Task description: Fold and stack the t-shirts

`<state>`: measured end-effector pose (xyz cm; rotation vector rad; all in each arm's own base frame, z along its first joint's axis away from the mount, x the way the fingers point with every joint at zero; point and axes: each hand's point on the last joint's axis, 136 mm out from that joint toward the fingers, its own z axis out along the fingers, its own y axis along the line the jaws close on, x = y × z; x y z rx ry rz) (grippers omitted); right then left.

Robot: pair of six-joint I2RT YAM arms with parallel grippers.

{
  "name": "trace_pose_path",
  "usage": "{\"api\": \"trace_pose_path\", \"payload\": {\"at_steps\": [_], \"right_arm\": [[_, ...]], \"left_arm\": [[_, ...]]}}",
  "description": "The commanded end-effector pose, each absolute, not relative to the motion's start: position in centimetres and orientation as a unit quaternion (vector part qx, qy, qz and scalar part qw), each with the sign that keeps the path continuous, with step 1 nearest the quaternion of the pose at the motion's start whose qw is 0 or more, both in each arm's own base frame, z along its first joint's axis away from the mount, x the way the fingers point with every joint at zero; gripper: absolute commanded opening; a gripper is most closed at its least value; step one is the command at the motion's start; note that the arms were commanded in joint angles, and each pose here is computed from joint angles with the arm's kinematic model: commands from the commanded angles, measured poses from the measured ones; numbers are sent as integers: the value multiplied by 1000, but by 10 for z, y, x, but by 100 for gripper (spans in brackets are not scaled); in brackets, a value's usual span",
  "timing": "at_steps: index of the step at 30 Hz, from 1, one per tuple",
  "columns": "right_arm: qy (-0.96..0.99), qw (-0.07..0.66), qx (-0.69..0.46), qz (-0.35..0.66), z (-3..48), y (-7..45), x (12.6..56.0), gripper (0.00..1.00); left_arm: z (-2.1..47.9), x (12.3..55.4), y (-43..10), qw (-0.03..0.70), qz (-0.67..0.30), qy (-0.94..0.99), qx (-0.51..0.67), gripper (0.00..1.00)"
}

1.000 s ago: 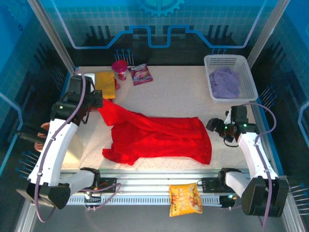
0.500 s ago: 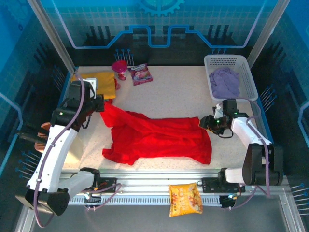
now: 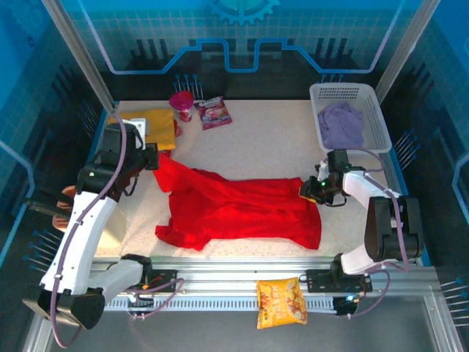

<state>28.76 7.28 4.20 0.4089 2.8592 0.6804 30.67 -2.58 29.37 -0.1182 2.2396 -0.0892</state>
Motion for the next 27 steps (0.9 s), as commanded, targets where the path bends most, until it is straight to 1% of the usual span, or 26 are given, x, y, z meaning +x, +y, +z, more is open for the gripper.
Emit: {"api": "trace_pose_path", "payload": {"at_steps": [1,7,9,13,15,16,22,23,25,27], "right_arm": [[961,87,128,228,43,78,293,31],[961,84,127,230,41,82,292,30],[960,85,126,233,42,84,293,27],[961,87,124,233,45,85,294,15],[961,91,124,231,49,84,296,4],[961,93,124,229,51,83,296,1],[959,122,123,225,75,78,299,0],[956,146,120,224,92,75,308,0],[950,182,117,223,114,68,314,0],[940,233,119,221,143,58,320,0]], "left_arm": [[297,306,-27,443,-49,894,-51,0],[299,307,-27,445,-49,893,-51,0],[299,306,-27,445,-50,893,-50,0],[297,306,-27,444,-49,893,-50,0],[297,306,-27,444,-49,893,-49,0],[297,305,-28,444,-50,894,-48,0],[300,303,-27,448,-44,892,-36,0],[302,302,-27,452,-42,891,-31,0],[309,299,-26,461,-39,886,-26,0],[320,297,-26,475,-39,879,-23,0]]}}
